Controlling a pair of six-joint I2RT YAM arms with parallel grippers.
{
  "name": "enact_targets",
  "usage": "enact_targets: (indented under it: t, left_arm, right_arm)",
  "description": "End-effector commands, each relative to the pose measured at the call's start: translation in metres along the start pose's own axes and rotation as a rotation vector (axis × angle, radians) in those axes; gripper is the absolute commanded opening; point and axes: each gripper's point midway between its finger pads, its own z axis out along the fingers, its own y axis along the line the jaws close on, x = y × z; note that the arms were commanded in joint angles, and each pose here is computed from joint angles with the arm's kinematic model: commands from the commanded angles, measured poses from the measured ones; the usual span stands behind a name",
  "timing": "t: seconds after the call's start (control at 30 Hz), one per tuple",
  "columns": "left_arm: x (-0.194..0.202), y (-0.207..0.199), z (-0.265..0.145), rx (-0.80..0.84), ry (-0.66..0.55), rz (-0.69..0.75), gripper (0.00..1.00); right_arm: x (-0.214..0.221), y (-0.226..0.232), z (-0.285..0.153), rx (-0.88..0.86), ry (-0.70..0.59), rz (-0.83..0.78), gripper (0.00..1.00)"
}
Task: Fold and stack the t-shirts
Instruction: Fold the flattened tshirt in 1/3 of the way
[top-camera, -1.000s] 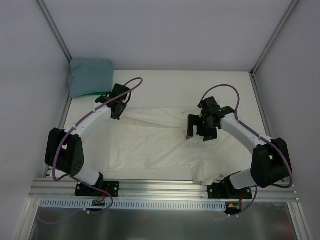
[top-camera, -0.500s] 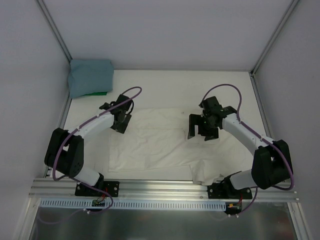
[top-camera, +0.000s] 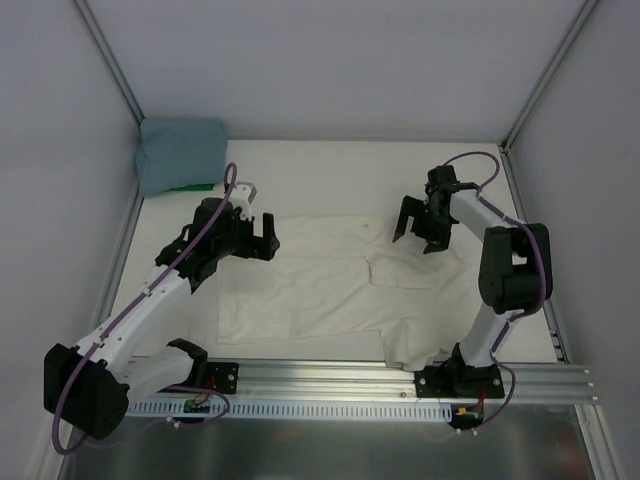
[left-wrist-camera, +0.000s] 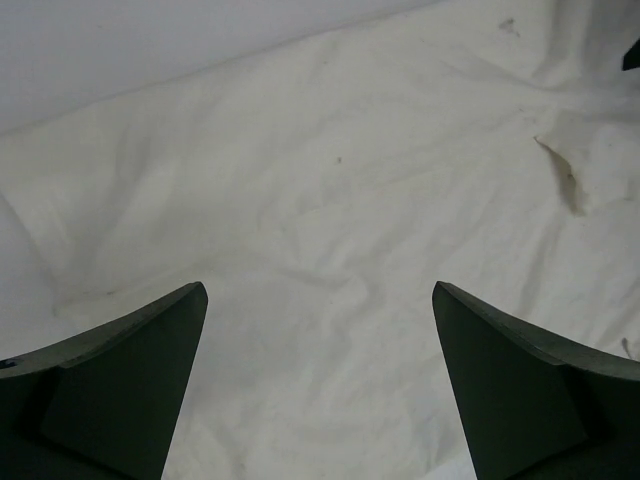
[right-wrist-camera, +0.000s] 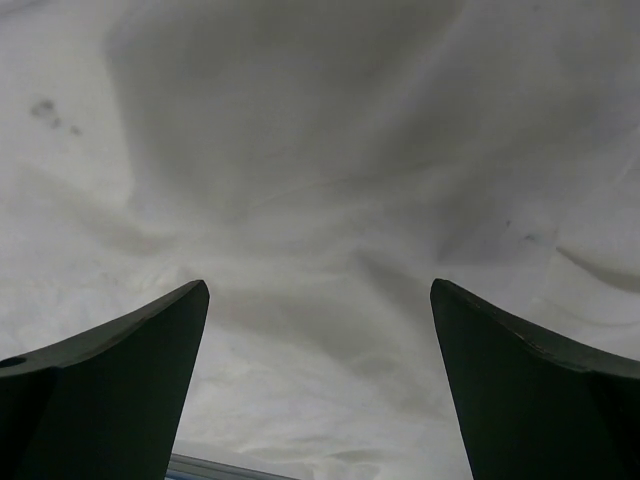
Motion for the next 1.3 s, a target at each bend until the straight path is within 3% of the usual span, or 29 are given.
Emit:
enact_targets:
  t: [0.0,0.07,0.1,0.2,0.47,0.97,1.27]
  left_arm:
    - [0.003,-0.029,0.004,0.144,0.016,-0.074,0.99]
    - [-0.002,-0.036,0.010,0.166,0.046,-0.088,0.99]
    - [0.014,-0.032,0.023,0.140,0.143,-0.107,0.99]
    - [0.021,-0.036,0.046,0.133,0.264,-0.144,0.99]
    - [0.067,-0.027,0.092,0.082,0.440,-0.210,0.99]
    - [0.086,-0.004,0.144,-0.021,0.554,-0.207,0.99]
    - [0.075,0.015,0.181,-0.019,0.580,-0.229,0.99]
  right_arm:
    - [-0.011,-0.002,0.017,-0.038,0.032,0.068,0.99]
    - [-0.010,-0.003,0.028,-0.059,0.061,0.099,0.99]
    - [-0.012,-0.002,0.031,-0.070,0.059,0.113,1.00]
    - [-0.012,0.000,0.034,-0.084,0.063,0.127,0.99]
    - [-0.016,-0.008,0.037,-0.099,0.069,0.149,1.00]
    - [-0.031,-0.017,0.032,-0.142,0.034,0.210,0.99]
    - [-0.057,-0.026,0.049,-0.178,0.035,0.285,0.99]
